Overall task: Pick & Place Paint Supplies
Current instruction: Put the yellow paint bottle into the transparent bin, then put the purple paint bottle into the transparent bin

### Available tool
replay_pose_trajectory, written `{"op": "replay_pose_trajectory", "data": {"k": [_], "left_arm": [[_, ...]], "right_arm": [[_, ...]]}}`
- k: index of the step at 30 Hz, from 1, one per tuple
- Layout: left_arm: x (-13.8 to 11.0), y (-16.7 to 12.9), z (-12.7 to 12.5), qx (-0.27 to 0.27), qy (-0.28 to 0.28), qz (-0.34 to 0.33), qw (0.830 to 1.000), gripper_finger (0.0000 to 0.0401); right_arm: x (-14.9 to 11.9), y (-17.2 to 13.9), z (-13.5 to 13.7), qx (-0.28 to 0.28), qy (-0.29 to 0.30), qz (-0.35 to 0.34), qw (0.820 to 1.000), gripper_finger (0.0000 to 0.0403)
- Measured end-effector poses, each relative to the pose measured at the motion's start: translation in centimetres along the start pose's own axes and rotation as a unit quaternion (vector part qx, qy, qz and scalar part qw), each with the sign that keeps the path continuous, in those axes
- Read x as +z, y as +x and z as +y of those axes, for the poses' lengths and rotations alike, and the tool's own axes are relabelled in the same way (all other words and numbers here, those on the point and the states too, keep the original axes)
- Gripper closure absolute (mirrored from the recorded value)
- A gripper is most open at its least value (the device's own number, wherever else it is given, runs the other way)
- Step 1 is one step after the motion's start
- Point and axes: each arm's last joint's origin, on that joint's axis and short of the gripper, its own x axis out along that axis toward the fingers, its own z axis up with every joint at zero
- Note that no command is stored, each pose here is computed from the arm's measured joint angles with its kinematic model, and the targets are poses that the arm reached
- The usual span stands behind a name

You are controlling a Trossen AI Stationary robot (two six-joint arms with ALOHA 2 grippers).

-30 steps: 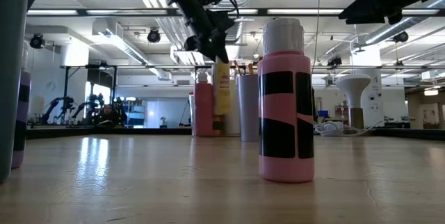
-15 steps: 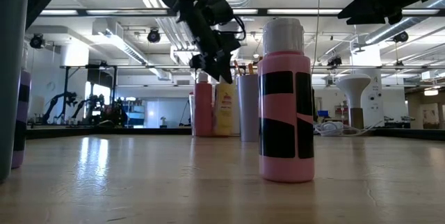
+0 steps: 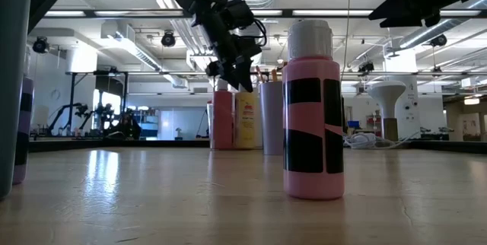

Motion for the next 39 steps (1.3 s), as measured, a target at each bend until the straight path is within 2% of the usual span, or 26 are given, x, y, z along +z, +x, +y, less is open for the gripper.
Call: {"op": "replay_pose_trajectory", "data": {"k": [6, 13, 24, 35, 39], "left_arm": [[-0.2, 0.0, 0.0, -0.001, 0.0, 0.012, 1.0, 0.0268], [-0.3, 0.0, 0.0, -0.002, 0.002, 0.015, 1.0, 0.0259], [0.8, -1.2, -0.2, -0.01, 0.005, 0.009, 1.0, 0.0202], [2.9, -4.4, -0.2, -0.008, 0.007, -0.015, 1.0, 0.0201], [3.2, -6.8, -0.2, -0.009, 0.0, 0.011, 1.0, 0.0204]], "right_arm": [[0.0, 0.0, 0.0, 0.0, 0.0, 0.0, 1.0, 0.0042], [0.0, 0.0, 0.0, 0.0, 0.0, 0.0, 1.0, 0.0056], [0.0, 0.0, 0.0, 0.0, 0.001, 0.0, 1.0, 0.009], [0.0, 0.0, 0.0, 0.0, 0.0, 0.0, 1.0, 0.0118], [0.0, 0.0, 0.0, 0.0, 0.0, 0.0, 1.0, 0.0127]]}}
